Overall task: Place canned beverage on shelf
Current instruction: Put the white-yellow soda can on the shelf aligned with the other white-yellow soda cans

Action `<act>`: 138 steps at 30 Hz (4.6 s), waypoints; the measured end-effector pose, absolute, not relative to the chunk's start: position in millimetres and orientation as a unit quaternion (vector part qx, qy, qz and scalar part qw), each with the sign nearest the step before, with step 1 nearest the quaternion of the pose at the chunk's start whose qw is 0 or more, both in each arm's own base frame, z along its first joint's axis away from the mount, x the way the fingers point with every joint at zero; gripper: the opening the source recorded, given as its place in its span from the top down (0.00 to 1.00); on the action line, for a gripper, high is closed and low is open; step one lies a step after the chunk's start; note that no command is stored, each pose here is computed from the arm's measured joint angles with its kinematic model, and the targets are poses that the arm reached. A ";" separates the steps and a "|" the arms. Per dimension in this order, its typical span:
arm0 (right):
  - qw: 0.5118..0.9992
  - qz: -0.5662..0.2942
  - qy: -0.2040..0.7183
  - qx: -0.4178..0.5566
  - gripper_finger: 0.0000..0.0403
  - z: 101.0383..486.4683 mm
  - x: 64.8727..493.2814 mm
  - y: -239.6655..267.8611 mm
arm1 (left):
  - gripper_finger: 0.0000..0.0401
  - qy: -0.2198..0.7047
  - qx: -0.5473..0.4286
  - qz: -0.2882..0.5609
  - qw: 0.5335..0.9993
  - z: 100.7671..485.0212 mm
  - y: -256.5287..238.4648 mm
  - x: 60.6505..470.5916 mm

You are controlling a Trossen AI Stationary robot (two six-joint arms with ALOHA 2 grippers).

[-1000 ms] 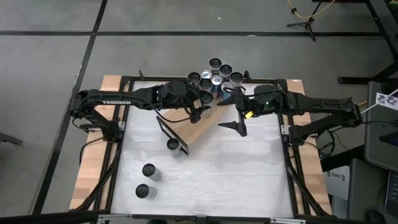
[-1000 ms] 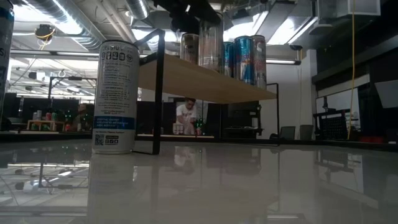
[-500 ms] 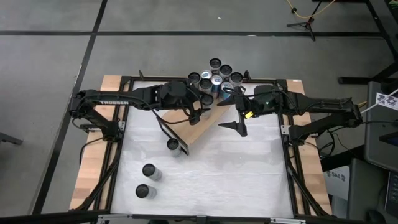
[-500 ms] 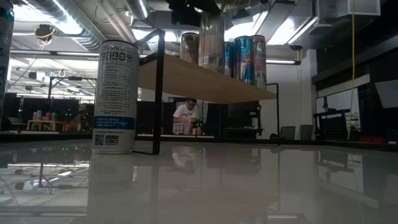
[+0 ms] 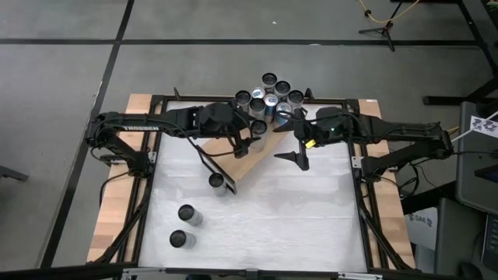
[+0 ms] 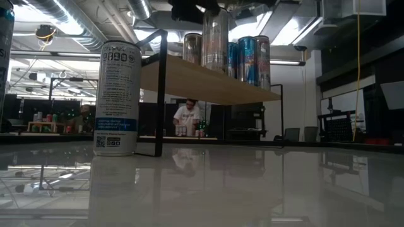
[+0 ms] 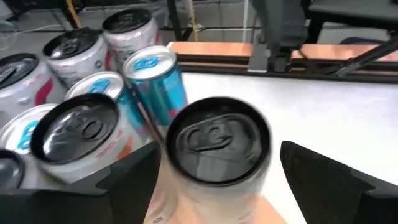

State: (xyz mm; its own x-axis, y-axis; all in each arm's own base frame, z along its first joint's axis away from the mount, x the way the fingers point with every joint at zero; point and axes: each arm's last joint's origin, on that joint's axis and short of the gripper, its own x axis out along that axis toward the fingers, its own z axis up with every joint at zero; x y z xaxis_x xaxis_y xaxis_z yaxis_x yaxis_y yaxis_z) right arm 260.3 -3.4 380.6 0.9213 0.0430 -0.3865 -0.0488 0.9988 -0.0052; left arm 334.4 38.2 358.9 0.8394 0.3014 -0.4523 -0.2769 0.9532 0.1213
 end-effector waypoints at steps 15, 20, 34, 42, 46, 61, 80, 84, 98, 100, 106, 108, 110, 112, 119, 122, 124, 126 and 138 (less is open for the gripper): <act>0.978 0.016 0.206 -0.009 0.04 375.4 266.8 -3.9 | 0.20 0.252 0.033 0.127 0.959 375.4 24.2 308.6; 0.974 0.011 0.228 -0.009 0.04 364.6 278.0 -4.4 | 0.20 0.289 0.040 0.113 0.950 368.7 14.9 305.5; 0.967 -0.028 0.254 -0.019 0.04 350.2 292.1 -7.2 | 0.20 0.310 0.022 0.158 0.937 359.5 13.0 308.6; 0.967 -0.028 0.251 -0.019 0.04 350.6 292.3 -7.2 | 0.20 0.320 0.026 0.157 0.934 344.8 13.4 325.5; 0.967 -0.039 0.251 -0.022 0.04 350.7 292.3 -7.8 | 0.20 0.319 0.026 0.152 0.935 345.0 12.4 325.9; 0.966 -0.063 0.250 -0.029 0.04 351.0 292.2 -9.5 | 0.20 0.315 0.022 0.129 0.940 345.6 7.3 326.9; 0.973 -0.065 0.219 -0.028 0.04 369.3 273.4 -8.9 | 0.20 0.302 0.017 0.124 0.945 347.7 6.8 328.5; 0.975 -0.065 0.211 -0.028 0.04 373.6 268.5 -8.8 | 0.20 0.282 0.014 0.125 0.951 351.1 6.8 330.9; 0.976 -0.065 0.207 -0.028 0.04 376.9 264.1 -8.7 | 0.20 0.250 0.017 0.149 0.957 356.5 9.2 333.7; 0.976 -0.065 0.207 -0.028 0.04 376.8 264.1 -8.7 | 0.20 0.244 0.017 0.157 0.957 357.5 11.4 334.1; 0.976 -0.065 0.208 -0.028 0.04 376.7 264.0 -8.7 | 0.20 0.236 0.015 0.163 0.958 358.9 15.3 334.7; 0.975 -0.064 0.211 -0.028 0.04 376.2 263.8 -8.6 | 0.20 0.244 0.016 0.164 0.956 357.6 15.3 333.9; 0.973 -0.064 0.218 -0.028 0.04 374.9 263.1 -8.6 | 0.20 0.252 0.018 0.164 0.954 357.4 15.2 331.7; 0.971 -0.064 0.227 -0.028 0.04 373.3 262.4 -8.6 | 0.20 0.256 0.018 0.164 0.952 357.3 15.2 330.2; 0.964 -0.039 0.262 -0.012 0.04 367.0 259.1 -7.0 | 0.20 0.296 0.008 0.159 0.942 345.7 13.9 331.9; 0.962 -0.034 0.269 -0.004 0.04 365.5 258.5 -6.5 | 0.20 0.310 0.010 0.155 0.938 336.7 11.5 338.6; 0.962 -0.034 0.271 -0.004 0.04 362.9 259.5 -6.5 | 0.20 0.318 0.012 0.152 0.936 330.9 9.8 342.9; 0.960 -0.034 0.279 -0.003 0.04 358.3 259.7 -6.5 | 0.20 0.327 0.016 0.150 0.933 324.9 8.5 347.0; 0.956 -0.035 0.291 -0.003 0.04 342.9 269.1 -6.9 | 0.20 0.322 0.018 0.149 0.935 314.8 7.0 359.3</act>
State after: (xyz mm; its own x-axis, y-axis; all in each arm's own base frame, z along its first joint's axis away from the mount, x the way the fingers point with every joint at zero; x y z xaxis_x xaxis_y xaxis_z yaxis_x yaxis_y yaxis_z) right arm 269.1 -6.9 342.9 0.8281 -0.0686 -0.5564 0.0646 0.9975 -0.0269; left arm 359.3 7.0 314.8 0.7487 0.2894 -0.5964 -0.2667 0.9551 0.1288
